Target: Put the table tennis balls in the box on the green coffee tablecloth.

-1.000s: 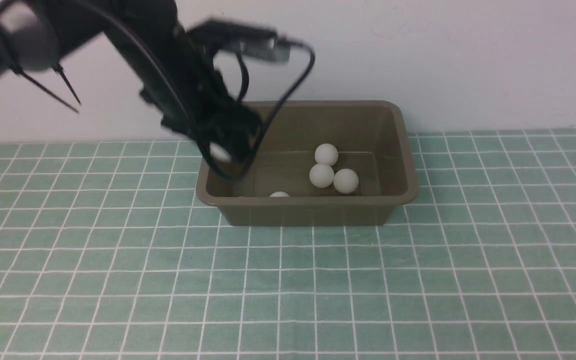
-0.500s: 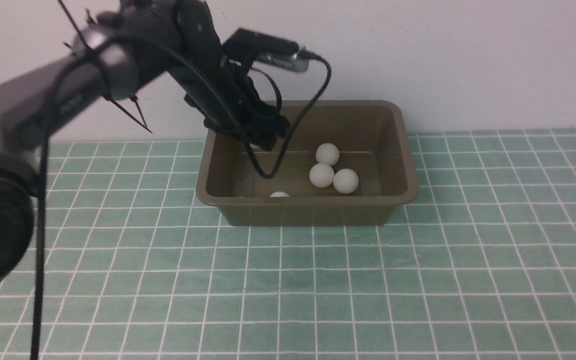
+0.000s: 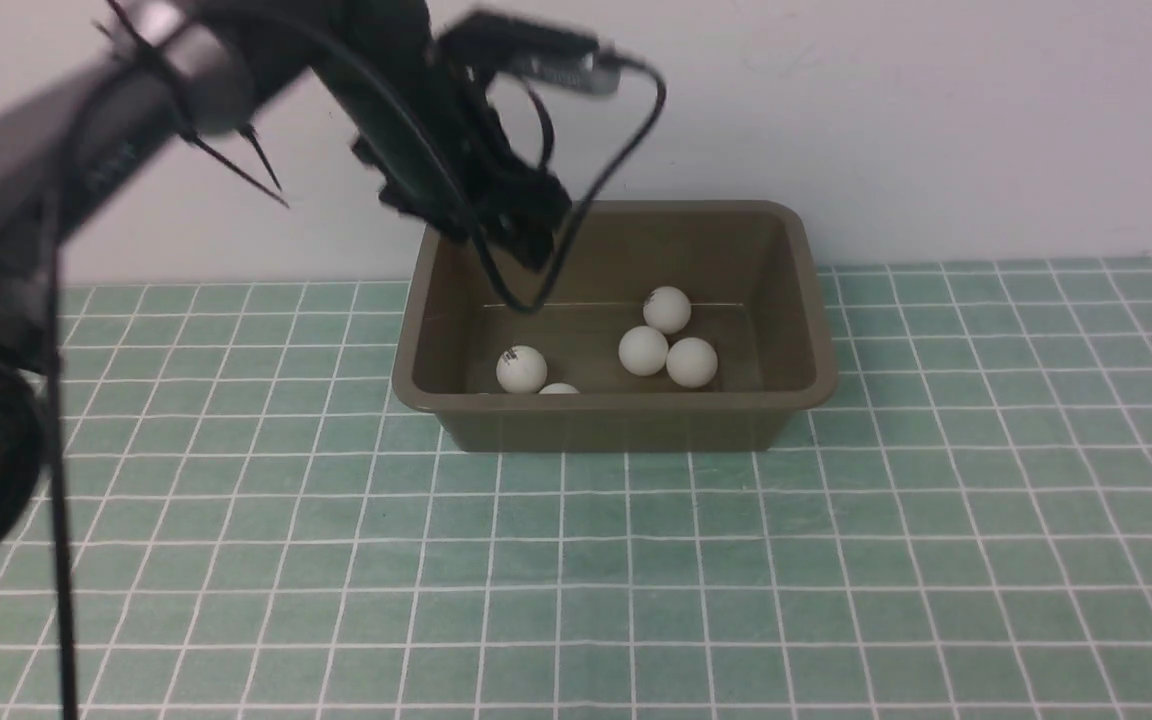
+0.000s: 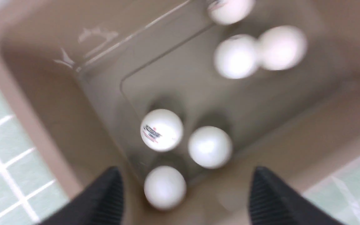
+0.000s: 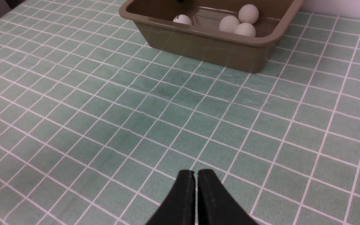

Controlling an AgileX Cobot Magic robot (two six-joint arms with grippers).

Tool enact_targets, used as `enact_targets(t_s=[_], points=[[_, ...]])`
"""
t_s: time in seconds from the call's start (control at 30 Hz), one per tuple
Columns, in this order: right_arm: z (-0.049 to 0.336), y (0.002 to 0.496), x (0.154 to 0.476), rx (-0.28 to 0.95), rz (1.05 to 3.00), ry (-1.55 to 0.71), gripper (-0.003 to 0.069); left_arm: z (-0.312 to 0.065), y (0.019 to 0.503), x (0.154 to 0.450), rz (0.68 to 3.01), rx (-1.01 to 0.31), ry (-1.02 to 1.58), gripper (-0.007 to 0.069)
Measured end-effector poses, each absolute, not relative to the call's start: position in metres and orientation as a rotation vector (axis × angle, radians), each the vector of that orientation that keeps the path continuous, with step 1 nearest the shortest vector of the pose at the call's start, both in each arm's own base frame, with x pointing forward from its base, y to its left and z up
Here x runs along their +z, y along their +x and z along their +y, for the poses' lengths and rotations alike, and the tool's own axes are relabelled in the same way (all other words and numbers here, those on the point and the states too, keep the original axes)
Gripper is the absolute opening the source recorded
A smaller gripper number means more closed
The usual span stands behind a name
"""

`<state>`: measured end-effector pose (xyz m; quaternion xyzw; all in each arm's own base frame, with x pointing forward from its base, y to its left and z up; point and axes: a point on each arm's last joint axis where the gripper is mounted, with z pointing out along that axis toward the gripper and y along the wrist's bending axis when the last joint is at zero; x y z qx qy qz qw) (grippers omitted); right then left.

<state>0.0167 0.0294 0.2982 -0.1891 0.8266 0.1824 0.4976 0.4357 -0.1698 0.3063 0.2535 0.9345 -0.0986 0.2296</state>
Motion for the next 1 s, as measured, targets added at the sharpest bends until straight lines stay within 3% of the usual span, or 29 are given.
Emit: enact_targets(t_s=[0.13,0.2,0.27,0.4,0.63,1.0], points=[[0.027,0.018,0.298,0.393,1.991,-0.458,0.0001,-0.164,0.412,0.363,2.470,-0.297,0.731,0.0231],[0.025,0.020,0.299,0.353,1.983,-0.458,0.0001,-0.162,0.405,0.373,2.451,-0.303,0.742,0.0081],[0.024,0.020,0.299,0.333,1.984,-0.460,0.0001,-0.163,0.400,0.374,2.463,-0.343,0.735,0.0019],[0.023,0.020,0.298,0.329,1.986,-0.462,0.0001,-0.171,0.371,0.393,2.432,-0.489,0.761,-0.0004],[0.023,0.020,0.298,0.329,1.987,-0.462,0.0001,-0.179,0.285,0.439,2.303,-0.529,0.925,-0.0004],[0.023,0.020,0.298,0.329,1.987,-0.462,0.0001,-0.146,0.187,0.457,2.056,-0.575,0.882,-0.0004]])
